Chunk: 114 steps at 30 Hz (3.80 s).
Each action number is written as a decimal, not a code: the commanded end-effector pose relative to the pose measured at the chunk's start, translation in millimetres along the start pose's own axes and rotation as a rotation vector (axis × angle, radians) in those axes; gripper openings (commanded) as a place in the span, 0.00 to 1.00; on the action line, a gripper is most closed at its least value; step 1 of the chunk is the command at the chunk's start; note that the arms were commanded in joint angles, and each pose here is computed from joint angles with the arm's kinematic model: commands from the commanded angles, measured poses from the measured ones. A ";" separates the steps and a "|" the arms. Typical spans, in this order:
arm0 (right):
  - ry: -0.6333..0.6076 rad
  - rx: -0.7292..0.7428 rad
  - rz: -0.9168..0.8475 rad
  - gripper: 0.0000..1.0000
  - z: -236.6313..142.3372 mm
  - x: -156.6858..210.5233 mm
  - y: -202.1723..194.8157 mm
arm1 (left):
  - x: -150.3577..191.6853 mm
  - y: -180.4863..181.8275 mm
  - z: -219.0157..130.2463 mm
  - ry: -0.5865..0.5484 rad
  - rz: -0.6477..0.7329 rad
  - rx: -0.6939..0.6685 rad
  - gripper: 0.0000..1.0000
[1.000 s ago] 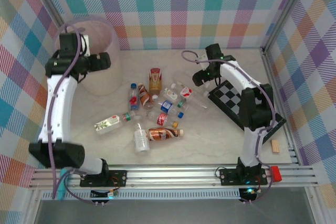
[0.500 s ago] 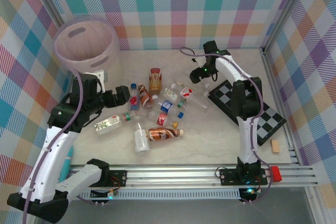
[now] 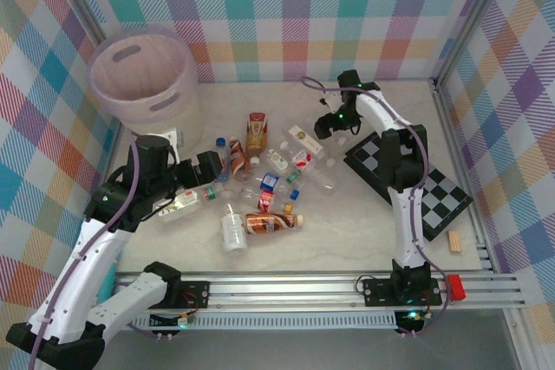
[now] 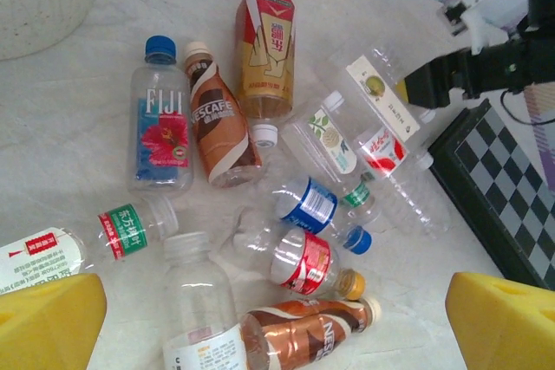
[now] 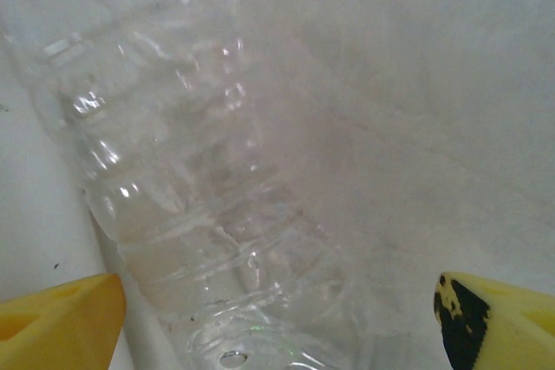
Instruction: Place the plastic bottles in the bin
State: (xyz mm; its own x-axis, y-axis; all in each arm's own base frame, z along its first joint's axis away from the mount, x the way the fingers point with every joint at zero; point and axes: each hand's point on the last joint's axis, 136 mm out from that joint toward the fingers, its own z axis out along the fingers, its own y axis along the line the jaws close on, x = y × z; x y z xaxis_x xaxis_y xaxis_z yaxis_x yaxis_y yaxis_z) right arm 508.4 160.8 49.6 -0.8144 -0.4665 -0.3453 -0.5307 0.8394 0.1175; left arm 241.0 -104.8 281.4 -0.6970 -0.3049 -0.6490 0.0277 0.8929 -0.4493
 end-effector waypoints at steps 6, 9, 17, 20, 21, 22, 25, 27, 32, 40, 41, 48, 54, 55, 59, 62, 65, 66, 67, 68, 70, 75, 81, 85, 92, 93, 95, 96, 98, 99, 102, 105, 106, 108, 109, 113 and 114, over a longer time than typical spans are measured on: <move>0.068 -0.020 0.132 0.91 4.4 13.9 2.8 | -9.2 -22.7 14.4 0.033 0.031 0.067 1.00; 0.043 -0.045 0.163 0.88 3.0 8.4 6.2 | -11.7 -30.9 21.4 0.043 0.041 0.099 1.00; 0.053 -0.062 0.199 0.77 13.9 4.0 4.4 | -2.3 -45.9 52.5 0.092 0.014 0.200 1.00; 0.043 -0.044 0.211 0.68 7.2 3.0 -3.5 | -4.5 -48.5 58.5 0.063 -0.028 0.227 1.00; 0.035 -0.036 0.221 0.66 4.1 2.9 -8.7 | -4.9 -48.6 60.9 0.058 -0.040 0.231 1.00; 0.021 -0.024 0.236 0.64 -0.2 1.7 -15.7 | -4.6 -49.5 64.1 0.059 -0.054 0.238 1.00; -0.022 -0.020 0.301 0.59 -18.6 -2.1 -32.0 | -6.6 -57.4 69.9 0.064 -0.108 0.280 1.00; -0.051 -0.028 0.317 0.57 -34.1 -4.2 -36.4 | -10.1 -63.8 68.4 0.056 -0.139 0.308 1.00; -0.096 0.029 0.258 0.55 -71.6 -5.7 -43.7 | -21.9 -70.9 60.8 -0.006 -0.178 0.349 1.00; -0.270 -0.061 0.254 0.54 -155.4 3.0 0.5 | -28.1 -129.2 62.5 -0.045 -0.230 0.615 1.00; -0.296 -0.102 0.272 0.54 -164.7 4.0 10.9 | -26.6 -136.6 63.6 -0.040 -0.223 0.631 1.00; -0.441 -0.310 0.328 0.54 -210.2 30.8 94.5 | -14.9 -185.5 63.0 -0.060 -0.195 0.706 1.00; -0.412 -0.441 0.191 0.52 -220.1 53.5 171.8 | -4.0 -204.5 75.7 -0.048 -0.199 0.729 1.00; -0.407 -0.461 0.174 0.52 -220.6 56.5 182.4 | -3.0 -206.8 78.6 -0.043 -0.197 0.728 1.00; -0.387 -0.459 0.137 0.51 -218.2 63.7 206.2 | -4.4 -210.4 94.5 -0.050 -0.204 0.714 1.00; -0.378 -0.452 0.096 0.52 -217.1 65.6 216.8 | -8.6 -216.4 100.0 -0.053 -0.212 0.722 1.00; -0.388 -0.493 0.084 0.52 -222.2 65.1 227.0 | -12.3 -218.1 109.2 -0.061 -0.228 0.705 1.00; -0.397 -0.506 0.077 0.52 -225.4 64.2 230.3 | -13.9 -218.2 112.1 -0.065 -0.235 0.696 1.00; -0.398 -0.512 0.074 0.52 -226.3 64.4 231.6 | -16.4 -217.8 114.2 -0.077 -0.243 0.688 1.00; -0.400 -0.510 0.072 0.52 -226.7 63.9 232.0 | -18.0 -217.0 116.2 -0.085 -0.249 0.684 0.98; -0.400 -0.501 0.073 0.52 -225.6 62.8 230.7 | -20.2 -219.7 119.2 -0.087 -0.262 0.695 0.93; -0.412 -0.552 0.069 0.52 -224.2 57.9 237.9 | -21.3 -224.3 131.8 -0.064 -0.284 0.718 0.80; -0.415 -0.531 0.069 0.52 -220.0 52.9 235.1 | -22.3 -225.8 137.6 -0.048 -0.293 0.726 0.59; -0.405 -0.510 0.071 0.60 -215.5 51.1 231.9 | -27.7 -221.3 138.0 -0.047 -0.296 0.720 0.53; -0.391 -0.406 0.022 1.00 -222.4 55.3 219.1 | -52.9 -200.3 138.0 -0.052 -0.226 0.644 0.53; -0.395 -0.384 0.028 0.99 -223.8 56.5 214.2 | -59.1 -194.8 137.1 -0.057 -0.209 0.622 0.52; -0.414 -0.333 0.059 1.00 -227.2 58.3 201.3 | -77.4 -182.4 130.3 -0.076 -0.173 0.584 0.52; -0.426 -0.316 0.068 0.99 -228.2 59.3 197.0 | -86.7 -177.4 125.7 -0.089 -0.160 0.569 0.51; -0.433 -0.292 0.084 0.99 -228.0 63.8 189.9 | -111.3 -163.7 111.9 -0.133 -0.125 0.534 0.51; -0.426 -0.287 0.090 1.00 -226.4 65.7 188.5 | -121.7 -156.6 106.0 -0.151 -0.115 0.516 0.49; -0.402 -0.271 0.107 1.00 -220.1 71.4 185.0 | -161.3 -137.4 82.2 -0.233 -0.103 0.501 0.36; -0.386 -0.275 0.117 0.99 -214.9 74.6 185.0 | -204.6 -117.1 62.1 -0.326 -0.116 0.500 0.23; -0.380 -0.275 0.120 1.00 -214.0 75.6 184.8 | -217.4 -110.5 56.1 -0.350 -0.121 0.495 0.22; -0.371 -0.273 0.122 1.00 -214.0 77.5 184.8 | -239.0 -96.5 49.0 -0.393 -0.121 0.466 0.20; -0.367 -0.269 0.122 0.99 -214.2 79.0 184.6 | -250.1 -90.3 45.2 -0.415 -0.120 0.454 0.18; -0.350 -0.233 0.129 1.00 -215.5 87.5 179.4 | -283.0 -50.6 46.8 -0.466 -0.170 0.394 0.19; -0.346 -0.223 0.129 0.99 -215.6 90.2 178.1 | -289.0 -41.2 49.6 -0.472 -0.184 0.387 0.19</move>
State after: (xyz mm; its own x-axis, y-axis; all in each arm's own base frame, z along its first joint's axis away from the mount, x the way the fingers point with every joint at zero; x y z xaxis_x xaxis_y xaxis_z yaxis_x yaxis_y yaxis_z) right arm 299.4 217.1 242.2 -0.7663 -0.1917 -0.6132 -0.5050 0.7697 0.3905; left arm 461.5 -83.4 472.5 -0.2924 -0.6369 -0.7133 0.2864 0.6534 -0.7008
